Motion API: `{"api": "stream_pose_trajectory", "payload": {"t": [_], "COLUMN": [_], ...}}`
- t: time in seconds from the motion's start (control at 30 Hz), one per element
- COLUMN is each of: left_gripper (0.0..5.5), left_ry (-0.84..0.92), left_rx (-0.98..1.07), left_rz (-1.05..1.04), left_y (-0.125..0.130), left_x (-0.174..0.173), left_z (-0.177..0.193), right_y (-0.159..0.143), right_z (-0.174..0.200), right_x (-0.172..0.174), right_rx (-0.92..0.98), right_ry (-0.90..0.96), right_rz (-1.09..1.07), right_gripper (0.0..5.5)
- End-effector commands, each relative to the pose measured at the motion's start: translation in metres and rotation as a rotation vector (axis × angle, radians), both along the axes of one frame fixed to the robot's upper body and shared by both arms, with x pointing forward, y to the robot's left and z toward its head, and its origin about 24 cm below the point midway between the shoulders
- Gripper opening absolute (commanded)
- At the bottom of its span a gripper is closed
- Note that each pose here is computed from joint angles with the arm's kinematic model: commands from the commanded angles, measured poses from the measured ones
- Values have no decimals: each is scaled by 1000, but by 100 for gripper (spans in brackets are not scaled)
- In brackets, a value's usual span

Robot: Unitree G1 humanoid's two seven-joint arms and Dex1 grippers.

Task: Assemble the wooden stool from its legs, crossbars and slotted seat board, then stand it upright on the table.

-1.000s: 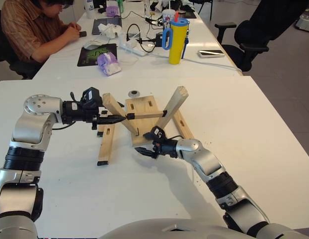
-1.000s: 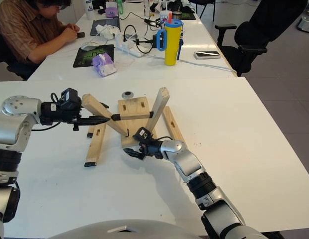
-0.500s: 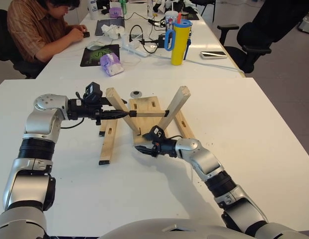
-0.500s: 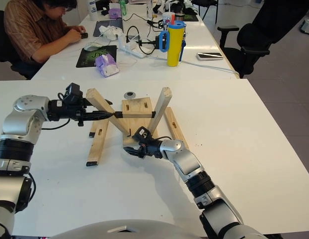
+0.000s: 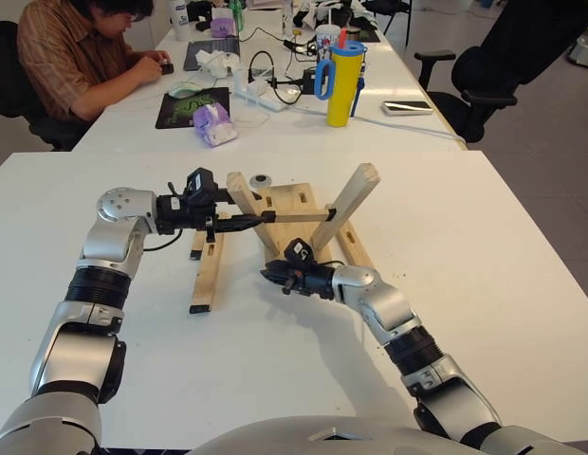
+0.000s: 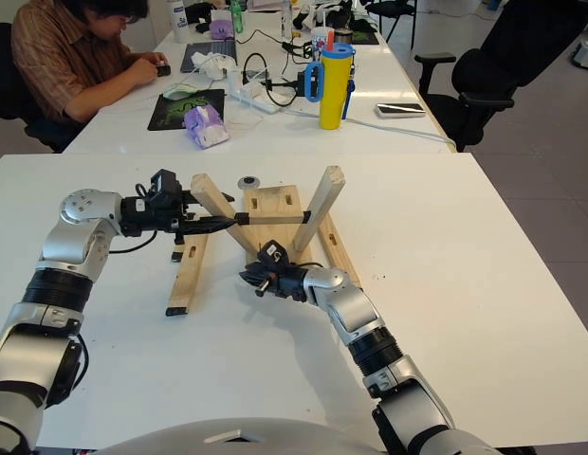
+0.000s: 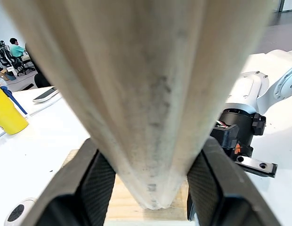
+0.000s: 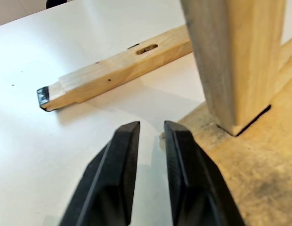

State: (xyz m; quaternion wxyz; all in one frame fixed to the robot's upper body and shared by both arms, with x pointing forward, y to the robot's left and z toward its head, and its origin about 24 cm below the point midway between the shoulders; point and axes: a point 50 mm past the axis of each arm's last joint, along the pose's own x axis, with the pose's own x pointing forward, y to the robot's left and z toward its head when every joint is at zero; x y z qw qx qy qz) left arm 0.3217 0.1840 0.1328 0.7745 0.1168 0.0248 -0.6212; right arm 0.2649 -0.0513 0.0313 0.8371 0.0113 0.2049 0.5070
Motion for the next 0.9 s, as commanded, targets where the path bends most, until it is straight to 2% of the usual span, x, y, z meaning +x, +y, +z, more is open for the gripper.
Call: {"api": "stream_pose_trajectory", "payload": {"t": [0.03,0.1,0.2,0.27,0.4,0.47,0.53,0.6,0.63,0.73,0.83,0.9], "left_gripper": [205,205,205,205,205,205,205,205,205,205,205,205], "left_ry": [291,289,290,295,295,292,289,286,283,278,276,273], "left_rx": [165,143,128,129,134,126,121,118,117,99,80,65], "left_rz": [74,85,87,80,64,57,50,43,43,54,64,73], "left_y": [10,12,13,12,6,4,1,-2,-3,-4,-4,-3], "left_x": [-15,-15,-17,-18,-18,-18,-17,-16,-16,-16,-15,-14], "left_z": [-65,-60,-57,-56,-55,-53,-52,-51,-51,-50,-50,-48], "right_y": [-10,-19,-24,-19,-1,1,0,-10,-11,-5,4,1], "right_z": [27,53,86,106,126,114,33,-12,-20,-1,67,103], "right_x": [-5,-6,-7,-5,4,14,19,6,-1,8,22,18], "right_rx": [164,245,238,199,139,41,-348,-477,-501,-443,-99,81], "right_ry": [-100,-197,-390,-541,-713,-721,-447,-236,-201,-289,-525,-639], "right_rz": [-101,-180,-271,-300,-368,-440,-363,-324,-285,-285,-403,-423], "right_gripper": [23,0,0,0,0,0,0,0,0,0,0,0]}}
